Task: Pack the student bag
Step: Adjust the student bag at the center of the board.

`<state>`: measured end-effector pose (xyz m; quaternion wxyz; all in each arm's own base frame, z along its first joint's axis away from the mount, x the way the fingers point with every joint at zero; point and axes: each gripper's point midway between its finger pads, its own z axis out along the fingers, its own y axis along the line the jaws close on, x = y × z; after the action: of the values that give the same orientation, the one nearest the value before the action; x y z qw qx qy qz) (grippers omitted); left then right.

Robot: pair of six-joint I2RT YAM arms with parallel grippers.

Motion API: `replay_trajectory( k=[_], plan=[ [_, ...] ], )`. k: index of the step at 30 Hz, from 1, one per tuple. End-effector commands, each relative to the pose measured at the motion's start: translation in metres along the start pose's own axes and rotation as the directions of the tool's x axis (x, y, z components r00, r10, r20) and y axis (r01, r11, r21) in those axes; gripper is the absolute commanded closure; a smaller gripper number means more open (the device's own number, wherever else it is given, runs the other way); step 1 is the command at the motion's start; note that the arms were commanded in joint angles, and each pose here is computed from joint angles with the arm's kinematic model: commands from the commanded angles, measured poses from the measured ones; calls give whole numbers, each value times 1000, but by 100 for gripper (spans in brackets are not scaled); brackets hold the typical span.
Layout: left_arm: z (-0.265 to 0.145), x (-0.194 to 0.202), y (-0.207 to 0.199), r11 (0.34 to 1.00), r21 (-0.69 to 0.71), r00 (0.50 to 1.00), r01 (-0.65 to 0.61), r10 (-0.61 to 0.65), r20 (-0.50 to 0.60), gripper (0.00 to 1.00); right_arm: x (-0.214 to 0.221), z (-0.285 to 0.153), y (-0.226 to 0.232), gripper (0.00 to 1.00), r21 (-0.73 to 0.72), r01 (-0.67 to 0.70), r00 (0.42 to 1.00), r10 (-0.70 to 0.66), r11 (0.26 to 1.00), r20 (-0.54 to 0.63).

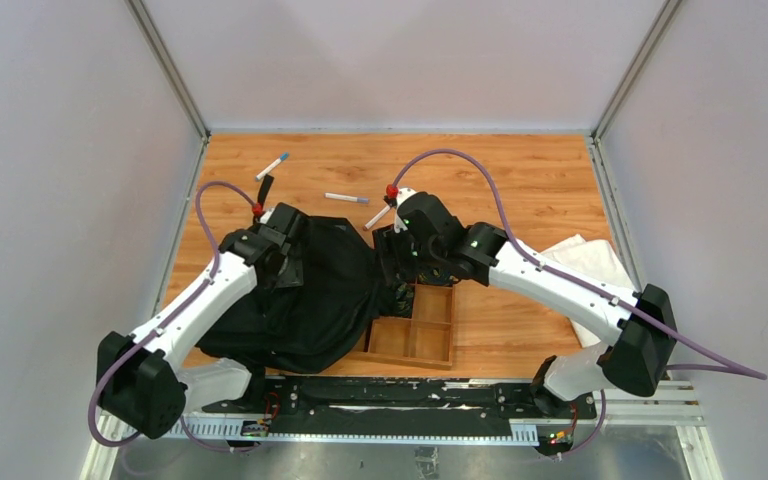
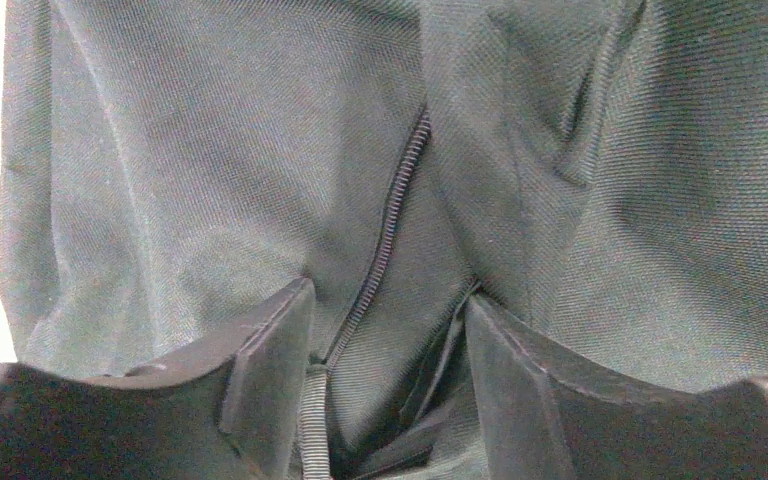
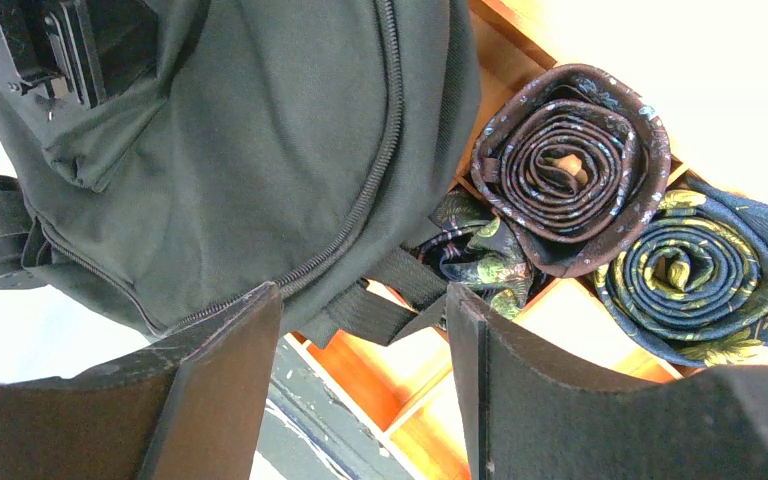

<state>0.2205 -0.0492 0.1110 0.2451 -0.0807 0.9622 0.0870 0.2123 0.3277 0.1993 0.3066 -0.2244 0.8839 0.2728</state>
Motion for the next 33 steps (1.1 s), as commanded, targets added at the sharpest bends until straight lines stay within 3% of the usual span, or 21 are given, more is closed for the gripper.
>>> replay_trajectory(
  k=[1, 7, 13, 18, 25, 29, 33],
  plan=[
    [6, -5, 23, 990, -139, 998, 35, -29, 48, 42, -4, -1, -2, 35, 6, -17, 1000, 17, 1000, 3],
    [0, -17, 44, 962, -269, 995, 52, -28, 94, 45, -3, -2, -2, 35, 5, -18, 1000, 18, 1000, 2],
    [-13, -30, 45, 962, -243, 983, 121, -82, 164, 43, -3, -2, -2, 35, 4, -17, 1000, 17, 1000, 1],
    [-27, -46, 53, 958, -266, 975, 105, -47, 215, 40, -1, 1, -1, 36, -2, -16, 1000, 16, 1000, -11],
    [-9, -35, 54, 948, -316, 995, -32, 61, 83, 29, 1, 2, 2, 36, -20, -20, 1000, 20, 1000, -18],
    [0, -37, 68, 928, -371, 998, -26, 47, 49, 30, 2, 1, 1, 36, -17, -16, 1000, 16, 1000, -17],
    [12, -35, 57, 940, -327, 995, -102, 100, -23, 30, 4, 0, -1, 36, -13, -21, 1000, 21, 1000, -16]
  ],
)
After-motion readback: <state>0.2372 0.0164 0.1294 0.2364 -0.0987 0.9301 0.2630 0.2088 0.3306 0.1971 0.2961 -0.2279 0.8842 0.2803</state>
